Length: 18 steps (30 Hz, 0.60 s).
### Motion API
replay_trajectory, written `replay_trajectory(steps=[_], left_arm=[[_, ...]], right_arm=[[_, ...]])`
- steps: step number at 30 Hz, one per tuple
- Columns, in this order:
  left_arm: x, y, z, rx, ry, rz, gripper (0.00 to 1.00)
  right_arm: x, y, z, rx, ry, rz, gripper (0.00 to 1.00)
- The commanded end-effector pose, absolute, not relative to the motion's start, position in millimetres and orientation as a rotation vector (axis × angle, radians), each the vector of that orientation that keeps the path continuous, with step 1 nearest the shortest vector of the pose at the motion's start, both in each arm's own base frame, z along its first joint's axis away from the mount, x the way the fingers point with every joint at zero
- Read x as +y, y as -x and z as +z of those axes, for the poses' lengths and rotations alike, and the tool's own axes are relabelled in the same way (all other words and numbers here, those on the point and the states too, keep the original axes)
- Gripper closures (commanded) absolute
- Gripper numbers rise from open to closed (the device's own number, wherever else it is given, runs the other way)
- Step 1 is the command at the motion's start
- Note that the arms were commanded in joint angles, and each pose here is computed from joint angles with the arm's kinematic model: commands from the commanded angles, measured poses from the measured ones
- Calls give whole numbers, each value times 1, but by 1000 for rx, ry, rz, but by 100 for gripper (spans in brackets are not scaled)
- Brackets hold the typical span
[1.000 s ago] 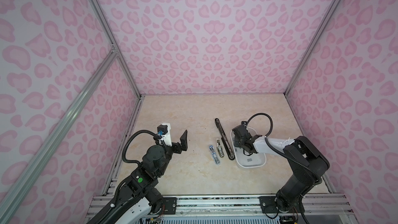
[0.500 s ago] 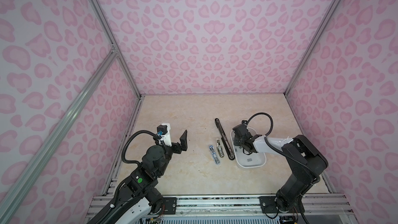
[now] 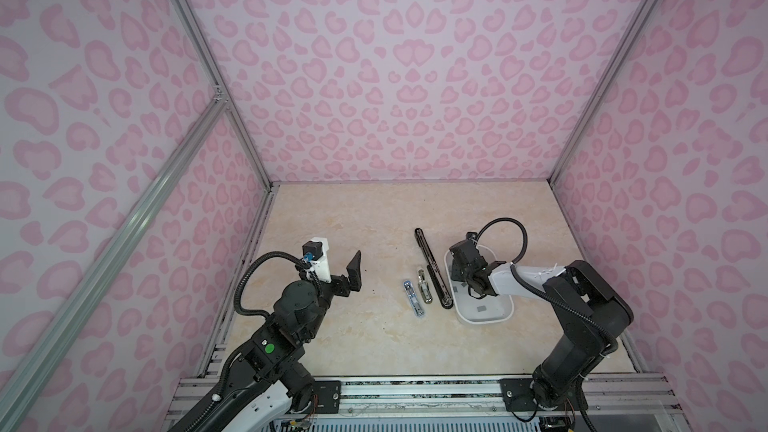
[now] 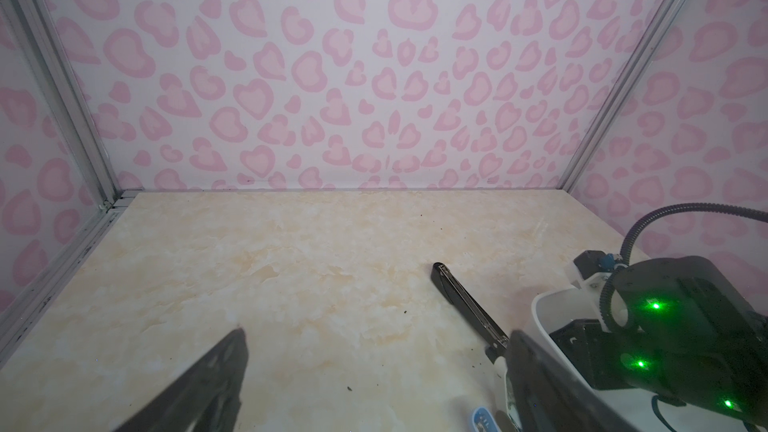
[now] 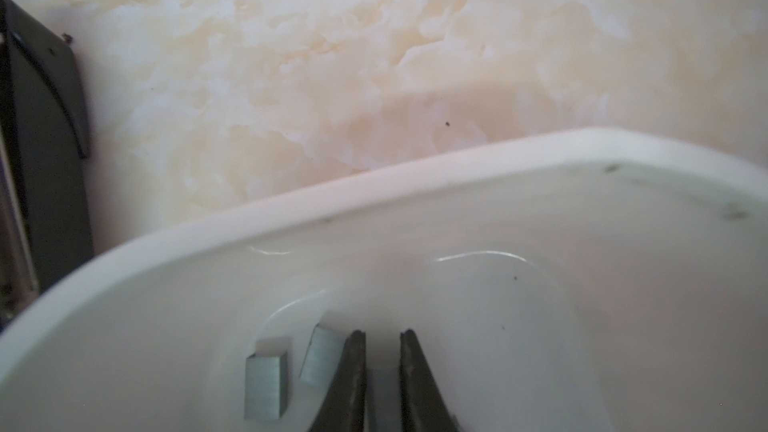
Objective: Load the staples into the stapler
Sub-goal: 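Reposition the right gripper over the staples while the left moves farther out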
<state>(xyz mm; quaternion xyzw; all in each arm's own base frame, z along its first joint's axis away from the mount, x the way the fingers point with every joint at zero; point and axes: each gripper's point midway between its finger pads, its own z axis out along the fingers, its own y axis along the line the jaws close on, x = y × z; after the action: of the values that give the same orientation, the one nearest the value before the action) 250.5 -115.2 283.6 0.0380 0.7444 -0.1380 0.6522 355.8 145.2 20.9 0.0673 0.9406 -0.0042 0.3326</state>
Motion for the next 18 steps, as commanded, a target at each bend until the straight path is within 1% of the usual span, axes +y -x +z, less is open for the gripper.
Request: replay_trajectory(steps=[1, 10, 18], left_arm=[[-118, -251, 289, 1668, -86, -333, 3], [-132, -253, 281, 1706, -94, -410, 3], [-148, -259, 232, 1824, -36, -512, 3]], right_arm=[[138, -346, 15, 2498, -168, -46, 84], [140, -347, 57, 2389, -133, 11, 87], [143, -331, 91, 2287, -53, 29, 88]])
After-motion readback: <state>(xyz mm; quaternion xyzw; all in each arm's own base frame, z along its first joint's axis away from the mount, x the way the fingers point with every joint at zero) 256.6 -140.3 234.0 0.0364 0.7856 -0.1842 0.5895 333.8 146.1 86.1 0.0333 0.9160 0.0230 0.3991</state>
